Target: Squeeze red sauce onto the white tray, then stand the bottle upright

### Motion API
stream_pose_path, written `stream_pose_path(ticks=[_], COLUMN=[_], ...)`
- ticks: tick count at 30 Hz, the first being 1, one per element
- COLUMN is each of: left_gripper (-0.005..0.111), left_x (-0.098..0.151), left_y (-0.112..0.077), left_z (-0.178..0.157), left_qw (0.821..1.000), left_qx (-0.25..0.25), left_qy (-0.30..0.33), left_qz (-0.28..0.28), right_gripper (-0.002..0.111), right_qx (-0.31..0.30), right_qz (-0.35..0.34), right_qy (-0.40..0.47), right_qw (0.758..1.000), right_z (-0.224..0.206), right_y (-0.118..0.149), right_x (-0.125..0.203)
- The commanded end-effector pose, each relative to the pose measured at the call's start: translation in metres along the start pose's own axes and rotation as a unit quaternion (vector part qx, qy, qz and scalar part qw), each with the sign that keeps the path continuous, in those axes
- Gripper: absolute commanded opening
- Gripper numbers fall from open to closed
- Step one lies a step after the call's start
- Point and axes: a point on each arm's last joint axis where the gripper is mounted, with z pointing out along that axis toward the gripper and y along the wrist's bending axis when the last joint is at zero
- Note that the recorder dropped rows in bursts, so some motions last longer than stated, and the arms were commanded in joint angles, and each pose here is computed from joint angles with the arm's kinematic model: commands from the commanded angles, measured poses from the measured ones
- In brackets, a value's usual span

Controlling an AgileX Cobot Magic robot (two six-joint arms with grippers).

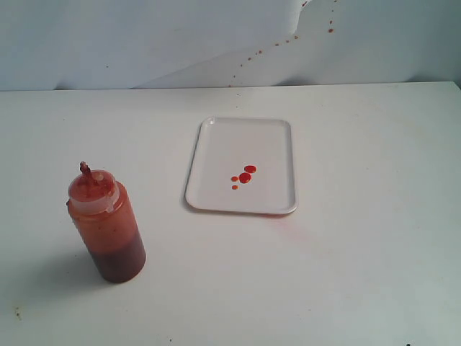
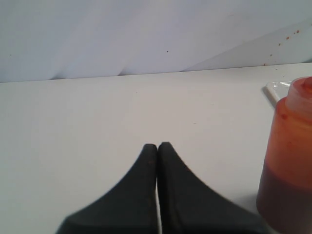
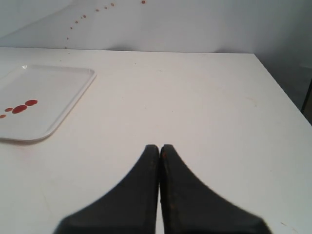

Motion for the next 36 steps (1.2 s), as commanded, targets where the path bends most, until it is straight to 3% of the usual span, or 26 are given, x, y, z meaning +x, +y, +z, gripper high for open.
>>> stream_pose_path(ticks=[1, 36], left_gripper=[0.001, 0.001], left_x=[0.0008, 0.0008], left_y=[-0.0002, -0.0002], left_z=[0.0003, 0.0003], left_qw=[1.000, 1.000], left_qx=[0.002, 0.002], left_qy=[-0.003, -0.003], left_qz=[0.001, 0.001], right_gripper=[0.000, 0.000], right_qx=[0.005, 0.019], right_qz=[0.004, 0.012], right_qy=[0.000, -0.001], right_qw=[1.000, 1.000], right_z=[0.0000, -0.0001], right_y=[-0.0005, -0.0020], right_x=[0.0012, 0.0009])
